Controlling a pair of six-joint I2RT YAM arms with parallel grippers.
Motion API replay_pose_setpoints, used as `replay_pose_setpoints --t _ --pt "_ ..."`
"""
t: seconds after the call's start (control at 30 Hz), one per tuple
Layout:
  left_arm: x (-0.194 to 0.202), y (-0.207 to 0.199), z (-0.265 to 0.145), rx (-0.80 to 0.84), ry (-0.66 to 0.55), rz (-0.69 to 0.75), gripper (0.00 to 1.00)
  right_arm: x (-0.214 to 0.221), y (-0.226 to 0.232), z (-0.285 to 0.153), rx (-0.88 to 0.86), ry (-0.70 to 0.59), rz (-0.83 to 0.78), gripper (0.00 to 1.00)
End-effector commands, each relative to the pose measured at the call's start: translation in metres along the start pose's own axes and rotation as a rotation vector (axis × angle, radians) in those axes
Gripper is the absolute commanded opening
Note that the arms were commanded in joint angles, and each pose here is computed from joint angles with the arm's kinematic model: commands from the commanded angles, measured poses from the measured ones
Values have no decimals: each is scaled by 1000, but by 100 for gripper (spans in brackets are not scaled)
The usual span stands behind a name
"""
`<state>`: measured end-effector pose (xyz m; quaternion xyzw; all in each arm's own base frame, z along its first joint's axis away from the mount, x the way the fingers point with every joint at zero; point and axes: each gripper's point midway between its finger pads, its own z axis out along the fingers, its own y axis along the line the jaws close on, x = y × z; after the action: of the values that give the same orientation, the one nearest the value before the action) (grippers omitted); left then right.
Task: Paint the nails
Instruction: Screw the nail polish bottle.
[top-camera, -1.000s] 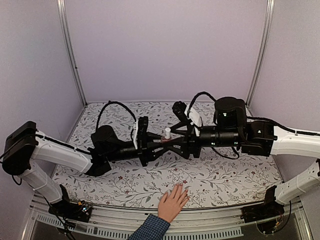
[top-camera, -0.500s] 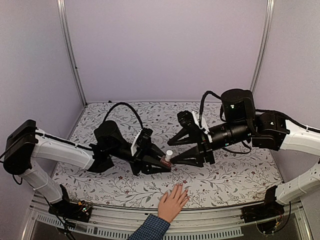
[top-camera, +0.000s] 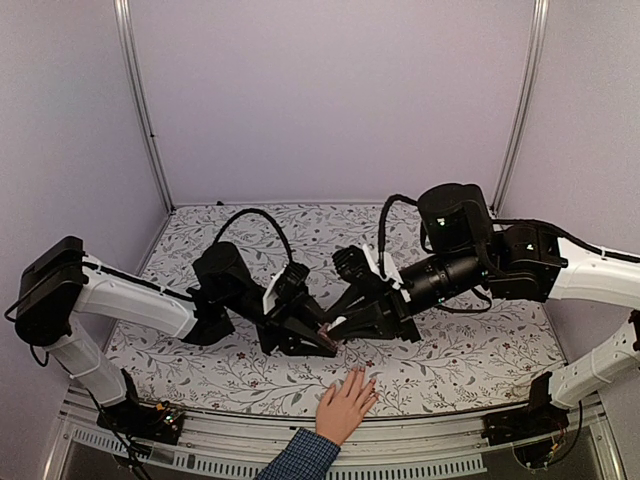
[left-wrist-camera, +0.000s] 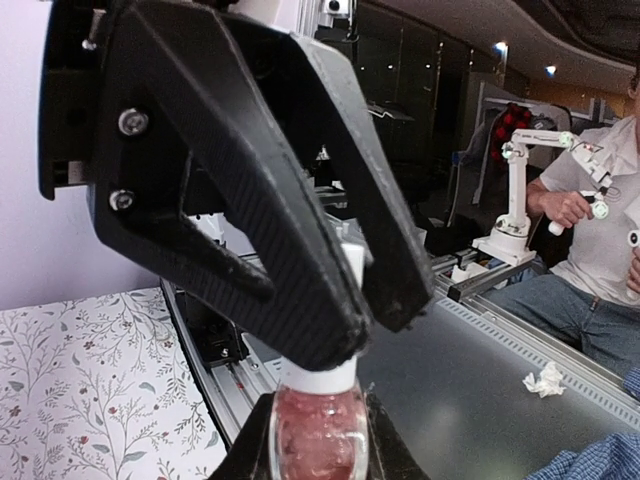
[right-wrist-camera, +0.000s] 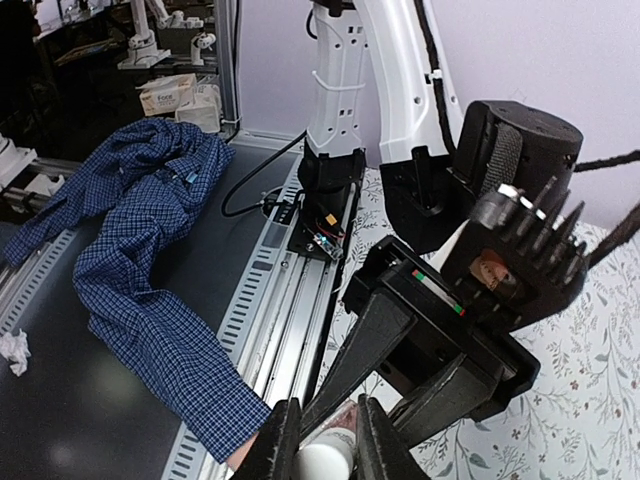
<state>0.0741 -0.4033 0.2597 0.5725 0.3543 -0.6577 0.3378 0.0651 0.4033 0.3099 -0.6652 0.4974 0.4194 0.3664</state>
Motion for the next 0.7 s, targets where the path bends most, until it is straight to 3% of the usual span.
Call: replay_pose_setpoints --t 0.0,0.2,0.43,0.67 --pt "-16 -1 -2 10 -39 57 0 -3 5 1 -25 2 -8 16" --pt "-24 -4 -4 8 -68 84 0 0 7 3 -29 -10 -7 3" --pt "-30 4 -5 -30 -81 87 0 12 5 11 -38 23 25 1" --pt "-32 20 -8 -138 -55 105 0 48 -7 27 -2 175 89 0"
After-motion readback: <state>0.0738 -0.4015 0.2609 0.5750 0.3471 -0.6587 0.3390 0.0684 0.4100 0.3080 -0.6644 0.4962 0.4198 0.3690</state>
